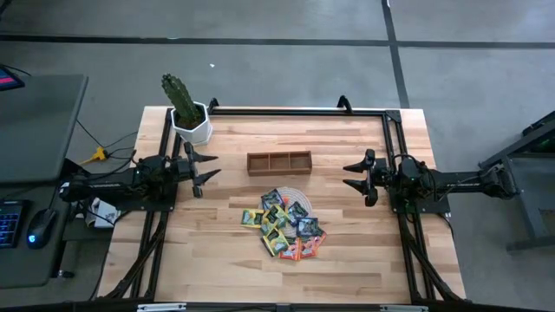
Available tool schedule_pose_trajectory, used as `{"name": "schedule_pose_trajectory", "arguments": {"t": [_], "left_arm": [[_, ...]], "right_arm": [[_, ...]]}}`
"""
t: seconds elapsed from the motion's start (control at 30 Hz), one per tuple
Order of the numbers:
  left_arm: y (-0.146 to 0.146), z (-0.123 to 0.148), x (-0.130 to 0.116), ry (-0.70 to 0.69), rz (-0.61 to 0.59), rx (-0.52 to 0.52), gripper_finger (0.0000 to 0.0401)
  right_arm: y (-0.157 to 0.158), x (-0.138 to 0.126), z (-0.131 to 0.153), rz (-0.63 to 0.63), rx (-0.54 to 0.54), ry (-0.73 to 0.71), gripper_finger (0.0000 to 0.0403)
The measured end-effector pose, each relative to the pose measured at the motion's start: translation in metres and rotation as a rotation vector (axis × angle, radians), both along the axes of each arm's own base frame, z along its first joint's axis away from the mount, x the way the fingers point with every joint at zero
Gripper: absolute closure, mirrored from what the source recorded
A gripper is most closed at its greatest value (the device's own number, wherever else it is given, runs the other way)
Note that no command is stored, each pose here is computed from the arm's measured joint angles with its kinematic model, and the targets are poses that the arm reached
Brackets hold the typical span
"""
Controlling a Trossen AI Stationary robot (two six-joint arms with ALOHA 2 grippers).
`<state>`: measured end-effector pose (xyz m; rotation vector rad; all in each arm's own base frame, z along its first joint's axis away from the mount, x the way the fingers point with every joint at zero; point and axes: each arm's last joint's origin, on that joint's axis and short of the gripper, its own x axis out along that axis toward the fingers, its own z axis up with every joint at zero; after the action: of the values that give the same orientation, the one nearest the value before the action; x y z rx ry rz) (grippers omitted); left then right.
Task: Pick & Place Tea
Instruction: Put the yellow tea bag into the left section of the wooden organizer
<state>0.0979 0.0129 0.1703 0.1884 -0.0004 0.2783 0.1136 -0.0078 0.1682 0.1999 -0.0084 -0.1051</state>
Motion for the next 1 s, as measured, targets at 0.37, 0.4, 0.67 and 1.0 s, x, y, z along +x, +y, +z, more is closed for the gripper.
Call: {"name": "schedule_pose_trajectory", "arguments": {"t": [0.37,0.4,0.67,1.0], "left_arm": [[0.001,0.0,0.0,-0.021,0.027,-0.07,0.0208],[0.001,0.0,0.0,-0.021,0.035,-0.07,0.0208],[0.001,0.001,0.0,-0.039,0.041,-0.099,0.0208],[0.001,0.001,0.0,-0.04,0.021,-0.106,0.0208]], "right_arm": [[0.002,0.0,0.005,0.06,0.073,-0.052,0.0182],[0.002,0.0,0.007,0.062,0.059,-0.081,0.0182],[-0.001,-0.002,0.032,-0.001,0.047,-0.252,0.0182],[0.0,0.009,0.087,0.045,0.012,0.008,0.0182]]}}
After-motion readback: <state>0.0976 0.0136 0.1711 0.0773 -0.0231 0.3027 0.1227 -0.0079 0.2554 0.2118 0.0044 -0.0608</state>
